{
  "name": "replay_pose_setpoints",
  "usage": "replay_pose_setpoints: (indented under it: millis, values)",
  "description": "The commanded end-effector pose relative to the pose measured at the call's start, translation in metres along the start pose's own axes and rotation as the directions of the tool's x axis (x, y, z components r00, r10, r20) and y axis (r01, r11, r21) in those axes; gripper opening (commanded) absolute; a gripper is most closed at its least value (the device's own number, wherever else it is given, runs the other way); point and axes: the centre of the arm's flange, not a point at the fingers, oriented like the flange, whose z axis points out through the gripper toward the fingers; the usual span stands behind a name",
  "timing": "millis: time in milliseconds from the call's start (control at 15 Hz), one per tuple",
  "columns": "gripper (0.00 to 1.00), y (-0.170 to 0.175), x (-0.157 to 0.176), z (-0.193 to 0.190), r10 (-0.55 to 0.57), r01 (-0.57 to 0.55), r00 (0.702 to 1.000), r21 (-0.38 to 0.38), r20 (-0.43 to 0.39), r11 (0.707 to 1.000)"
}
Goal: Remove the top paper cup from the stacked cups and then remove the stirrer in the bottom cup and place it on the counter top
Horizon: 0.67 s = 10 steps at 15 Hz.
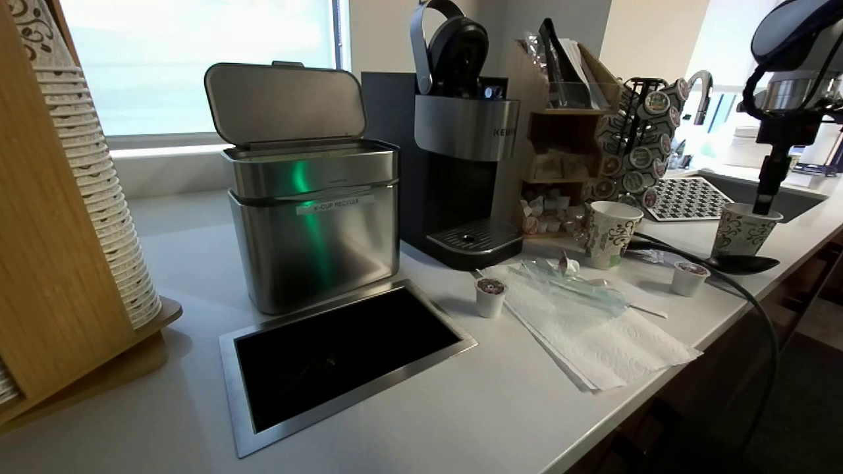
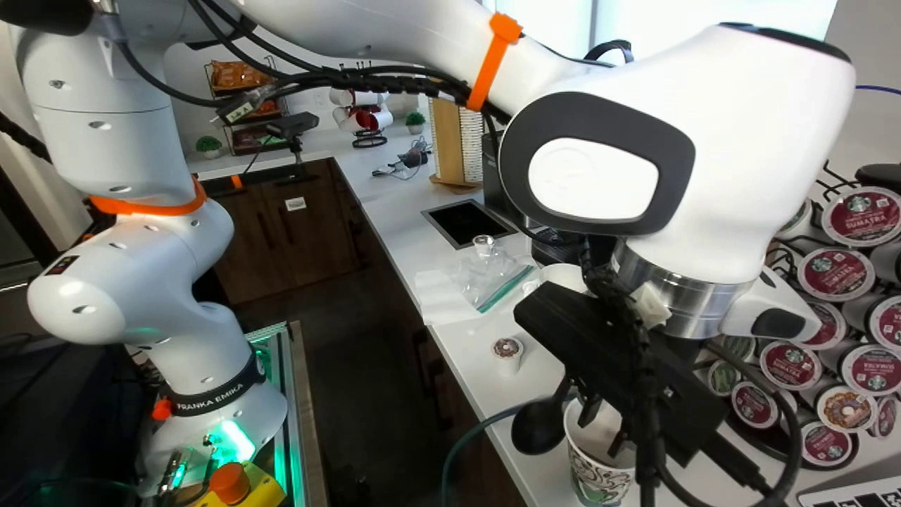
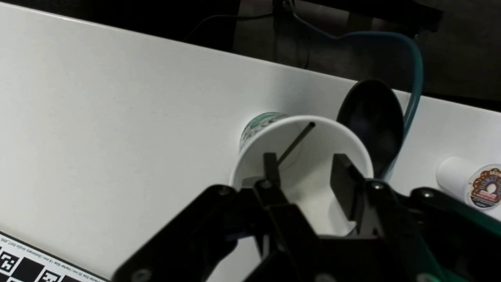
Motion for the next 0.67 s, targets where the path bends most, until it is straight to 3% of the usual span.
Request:
replay_pose_setpoints:
  millis: [0,333,600]
  values:
    - [0.34,0.003,-0.002,0.009,0.011,-0.011,1.000,0.009,-0.011,1.000]
    - [0.34,0.002,0.001,0.022,0.007,-0.008,1.000,0.023,0.018,1.000]
    - [0.21,0.003,0.007,0.035,0.004,-0.006,0.999,0.042,0.046,0.999]
